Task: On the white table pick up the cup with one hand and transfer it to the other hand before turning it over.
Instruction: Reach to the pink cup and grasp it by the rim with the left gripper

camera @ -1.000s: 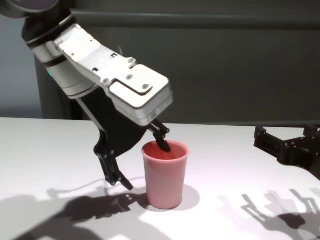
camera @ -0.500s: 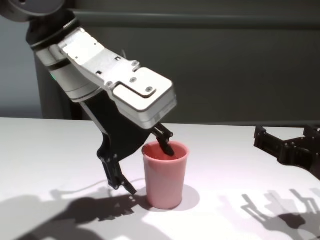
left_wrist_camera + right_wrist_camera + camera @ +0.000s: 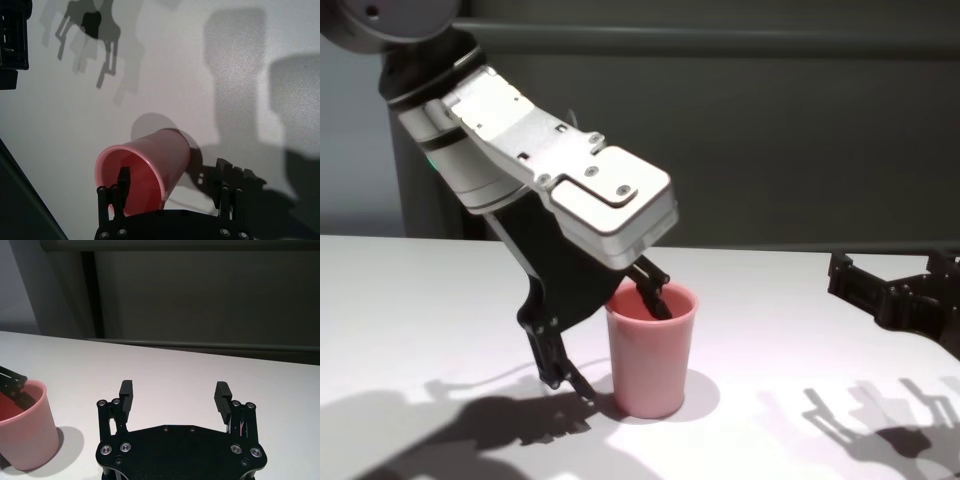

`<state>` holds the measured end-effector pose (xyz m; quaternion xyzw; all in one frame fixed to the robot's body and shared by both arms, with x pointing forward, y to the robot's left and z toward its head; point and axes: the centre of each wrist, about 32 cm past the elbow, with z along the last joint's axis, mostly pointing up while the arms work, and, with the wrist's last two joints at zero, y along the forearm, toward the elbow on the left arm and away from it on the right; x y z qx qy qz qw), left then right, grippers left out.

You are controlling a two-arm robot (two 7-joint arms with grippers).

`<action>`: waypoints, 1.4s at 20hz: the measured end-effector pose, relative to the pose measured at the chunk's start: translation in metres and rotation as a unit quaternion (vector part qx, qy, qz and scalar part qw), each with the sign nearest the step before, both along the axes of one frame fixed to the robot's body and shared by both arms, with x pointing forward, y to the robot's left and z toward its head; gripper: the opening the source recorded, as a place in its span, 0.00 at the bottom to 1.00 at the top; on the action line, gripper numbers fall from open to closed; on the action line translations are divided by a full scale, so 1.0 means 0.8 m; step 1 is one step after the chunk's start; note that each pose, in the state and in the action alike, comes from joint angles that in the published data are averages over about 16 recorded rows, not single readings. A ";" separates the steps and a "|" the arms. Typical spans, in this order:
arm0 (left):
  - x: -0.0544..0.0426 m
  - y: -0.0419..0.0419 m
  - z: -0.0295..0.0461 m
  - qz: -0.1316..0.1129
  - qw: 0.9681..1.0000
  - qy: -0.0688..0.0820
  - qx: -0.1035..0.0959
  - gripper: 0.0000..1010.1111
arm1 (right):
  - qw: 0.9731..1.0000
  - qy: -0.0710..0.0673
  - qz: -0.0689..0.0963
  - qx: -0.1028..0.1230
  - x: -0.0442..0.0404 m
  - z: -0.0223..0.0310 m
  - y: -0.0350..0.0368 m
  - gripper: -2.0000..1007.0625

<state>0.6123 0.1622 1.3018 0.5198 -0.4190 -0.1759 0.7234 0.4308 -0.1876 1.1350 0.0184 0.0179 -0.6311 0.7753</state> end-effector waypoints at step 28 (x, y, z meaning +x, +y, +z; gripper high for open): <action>0.007 0.006 -0.0007 0.005 1.000 0.013 0.001 0.36 | 1.000 0.000 0.000 0.000 0.000 0.0000 0.0000 1.00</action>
